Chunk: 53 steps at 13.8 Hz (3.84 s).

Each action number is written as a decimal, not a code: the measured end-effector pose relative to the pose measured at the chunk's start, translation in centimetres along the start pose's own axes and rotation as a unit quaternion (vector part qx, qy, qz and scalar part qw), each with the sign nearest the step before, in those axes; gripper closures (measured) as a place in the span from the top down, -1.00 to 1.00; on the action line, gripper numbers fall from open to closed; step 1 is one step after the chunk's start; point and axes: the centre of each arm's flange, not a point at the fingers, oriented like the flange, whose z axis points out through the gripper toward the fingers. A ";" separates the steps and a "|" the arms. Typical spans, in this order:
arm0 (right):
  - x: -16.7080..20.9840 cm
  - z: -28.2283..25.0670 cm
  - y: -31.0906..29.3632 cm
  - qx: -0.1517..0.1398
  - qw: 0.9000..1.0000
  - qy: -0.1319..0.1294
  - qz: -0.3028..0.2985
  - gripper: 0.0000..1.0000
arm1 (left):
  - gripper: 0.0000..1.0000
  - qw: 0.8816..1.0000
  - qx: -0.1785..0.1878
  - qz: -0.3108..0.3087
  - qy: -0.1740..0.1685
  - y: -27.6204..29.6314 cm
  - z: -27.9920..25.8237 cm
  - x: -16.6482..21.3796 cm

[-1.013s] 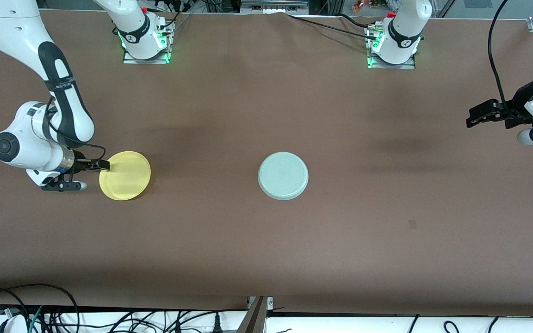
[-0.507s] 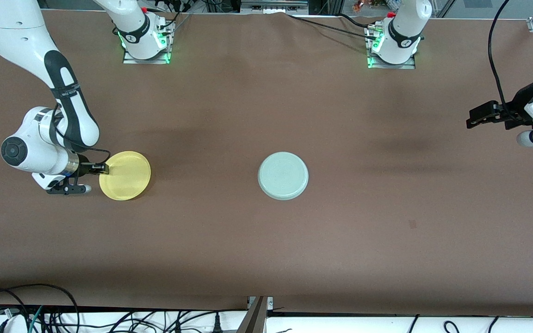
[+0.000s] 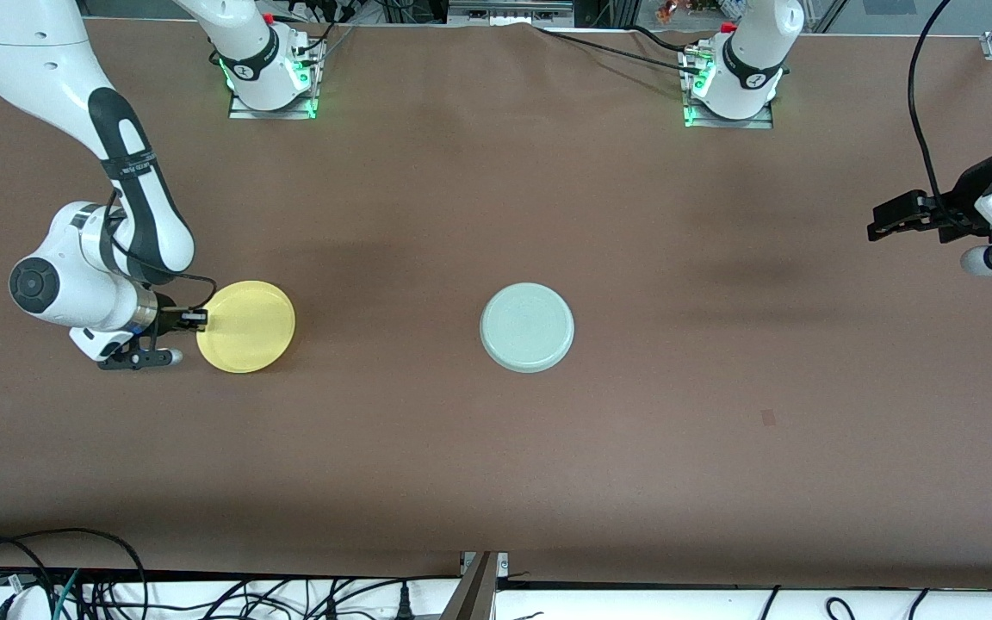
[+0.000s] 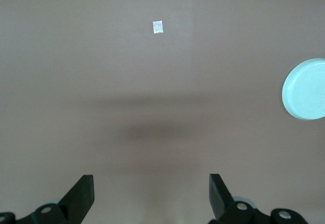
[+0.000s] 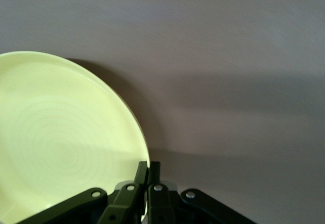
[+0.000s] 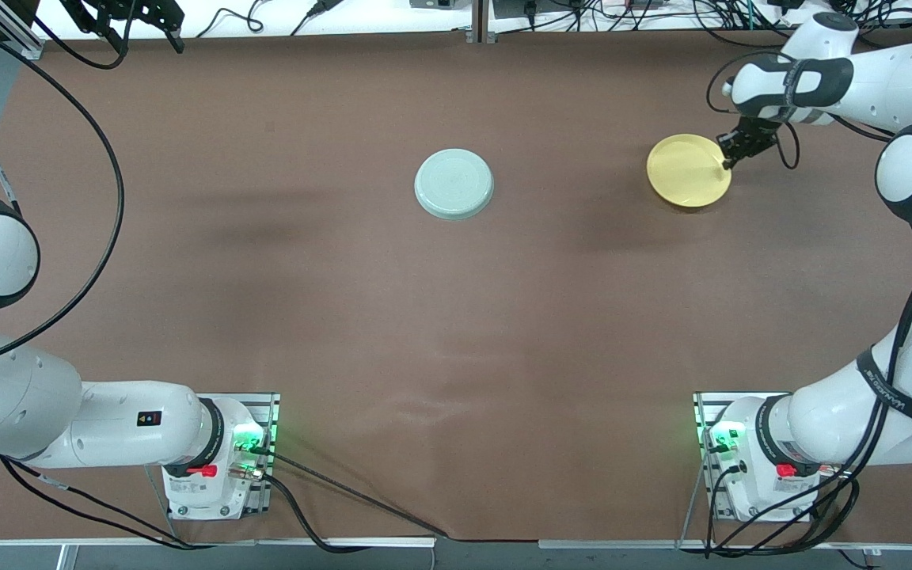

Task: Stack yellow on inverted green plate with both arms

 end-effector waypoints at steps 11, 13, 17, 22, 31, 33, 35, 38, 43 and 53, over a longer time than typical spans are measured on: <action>4.0 -6.4 -28.1 0.116 0.991 0.020 0.062 -0.95 | 1.00 1.000 0.000 0.000 0.009 0.0 -0.6 0.6; 3.5 -4.1 -34.8 0.124 0.988 0.028 0.091 -0.95 | 1.00 1.000 0.000 0.000 0.009 0.0 -0.6 0.6; 2.7 0.6 -43.7 0.132 0.981 0.031 0.141 -0.95 | 1.00 1.000 0.000 0.001 0.009 0.0 -0.6 0.6; 2.4 2.2 -44.7 0.130 0.976 0.020 0.174 -0.95 | 1.00 1.000 0.000 0.001 0.009 0.1 -0.6 0.6; 0.6 3.0 -47.4 0.130 0.975 -0.001 0.181 -0.95 | 1.00 1.000 0.000 0.001 0.009 0.1 -0.6 0.6; 0.5 3.1 -47.3 0.130 0.975 -0.002 0.181 -0.95 | 1.00 1.000 0.000 0.001 0.009 0.0 -0.6 0.6; 0.5 3.2 -47.3 0.129 0.975 -0.003 0.182 -0.95 | 1.00 1.000 0.000 0.001 0.009 0.0 -0.6 0.6; 0.5 3.2 -47.3 0.129 0.975 -0.003 0.182 -0.67 | 1.00 1.000 0.000 0.001 0.009 0.1 -0.6 0.6; 0.9 1.2 -47.3 0.135 0.974 0.005 0.181 0.37 | 1.00 1.000 0.000 0.001 0.009 0.1 -0.6 0.6; -1.2 -25.9 -30.2 0.057 0.979 0.024 0.195 1.00 | 1.00 1.000 0.000 0.001 0.008 0.0 -0.5 0.6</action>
